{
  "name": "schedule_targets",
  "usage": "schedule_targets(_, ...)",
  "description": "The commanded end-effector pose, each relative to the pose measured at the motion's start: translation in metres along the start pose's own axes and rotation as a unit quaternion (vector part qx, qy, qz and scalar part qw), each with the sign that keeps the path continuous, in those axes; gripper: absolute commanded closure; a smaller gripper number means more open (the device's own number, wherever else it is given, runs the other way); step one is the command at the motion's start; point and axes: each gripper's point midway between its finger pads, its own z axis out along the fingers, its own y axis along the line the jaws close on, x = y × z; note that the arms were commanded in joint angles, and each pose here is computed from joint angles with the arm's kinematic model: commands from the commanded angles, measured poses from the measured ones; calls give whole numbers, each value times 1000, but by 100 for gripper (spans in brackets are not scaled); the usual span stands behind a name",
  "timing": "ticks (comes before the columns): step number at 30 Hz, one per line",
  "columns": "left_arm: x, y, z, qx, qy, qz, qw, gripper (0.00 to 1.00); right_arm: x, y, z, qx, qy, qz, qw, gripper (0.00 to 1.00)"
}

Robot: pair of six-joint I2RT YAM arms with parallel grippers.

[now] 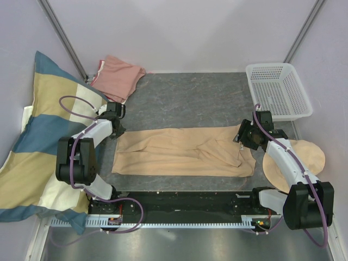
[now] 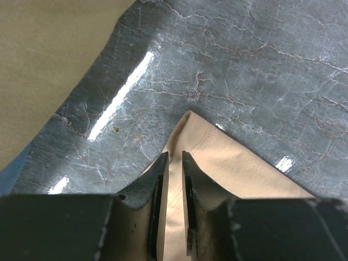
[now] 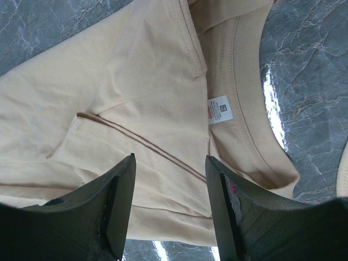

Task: Fold and stack the t-shirts
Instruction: Fold the other side of the tshirt into a rectangle

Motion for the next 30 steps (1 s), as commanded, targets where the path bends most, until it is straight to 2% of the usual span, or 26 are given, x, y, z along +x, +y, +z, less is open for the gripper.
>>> schedule_targets(1,-9,0,-1,-2,-10,-1,1000,81,-1,2,2,-6,-5,-5,1000,38)
schedule_targets(10,-10,-1,-2,-2,-12,-1,1000,98,0,2,2,-7,-4,-5,1000,38)
schedule_targets(23,-45,-18,-13,14,-43,6,999,98,-1,3,3,-7,-3,-5,1000,38)
schedule_targets(30,-54,-30,-3,16,-38,20,999,98,-2,3,3,-7,-4,-5,1000,38)
